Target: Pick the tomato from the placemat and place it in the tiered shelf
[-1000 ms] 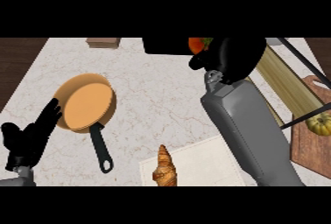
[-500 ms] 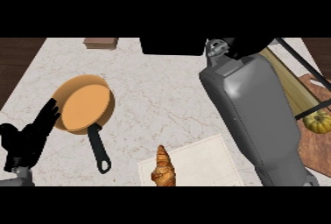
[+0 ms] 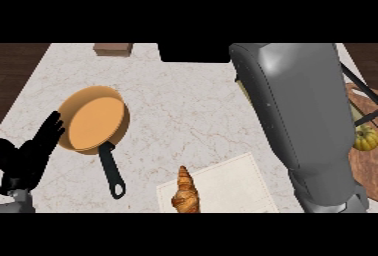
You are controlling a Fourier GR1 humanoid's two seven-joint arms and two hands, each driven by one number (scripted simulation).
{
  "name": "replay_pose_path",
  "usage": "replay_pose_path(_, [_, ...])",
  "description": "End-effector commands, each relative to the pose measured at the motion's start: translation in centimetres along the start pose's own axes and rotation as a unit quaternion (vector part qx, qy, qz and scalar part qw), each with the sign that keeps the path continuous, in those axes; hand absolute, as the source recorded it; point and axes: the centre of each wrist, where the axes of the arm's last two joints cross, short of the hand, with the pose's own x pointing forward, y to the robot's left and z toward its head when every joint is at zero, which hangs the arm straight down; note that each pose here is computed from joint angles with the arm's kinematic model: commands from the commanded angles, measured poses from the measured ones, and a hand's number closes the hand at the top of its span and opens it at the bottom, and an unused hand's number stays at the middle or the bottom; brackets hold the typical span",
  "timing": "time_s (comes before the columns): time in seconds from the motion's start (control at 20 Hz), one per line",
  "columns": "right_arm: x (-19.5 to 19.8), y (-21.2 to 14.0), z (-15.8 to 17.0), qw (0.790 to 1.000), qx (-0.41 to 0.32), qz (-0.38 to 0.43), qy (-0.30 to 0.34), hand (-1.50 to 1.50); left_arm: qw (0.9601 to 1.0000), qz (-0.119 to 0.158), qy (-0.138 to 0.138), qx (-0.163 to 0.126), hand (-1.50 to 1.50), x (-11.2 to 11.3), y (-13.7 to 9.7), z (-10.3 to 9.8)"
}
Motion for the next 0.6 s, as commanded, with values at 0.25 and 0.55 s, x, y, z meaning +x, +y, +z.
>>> replay_pose_path(0.25, [0.4, 0.0, -2.4, 0.986, -0.004, 0.089, 0.141, 1.5, 0.9999, -0.001, -0.004, 0.01, 0.0, 0.0, -0.4, 0.3])
replay_pose_path(0.55, [-2.9, 1.8, -5.6, 0.983, -0.002, 0.109, 0.146, 1.5, 1.0, 0.003, 0.001, 0.008, 0.0, 0.1, 0.9, 0.8])
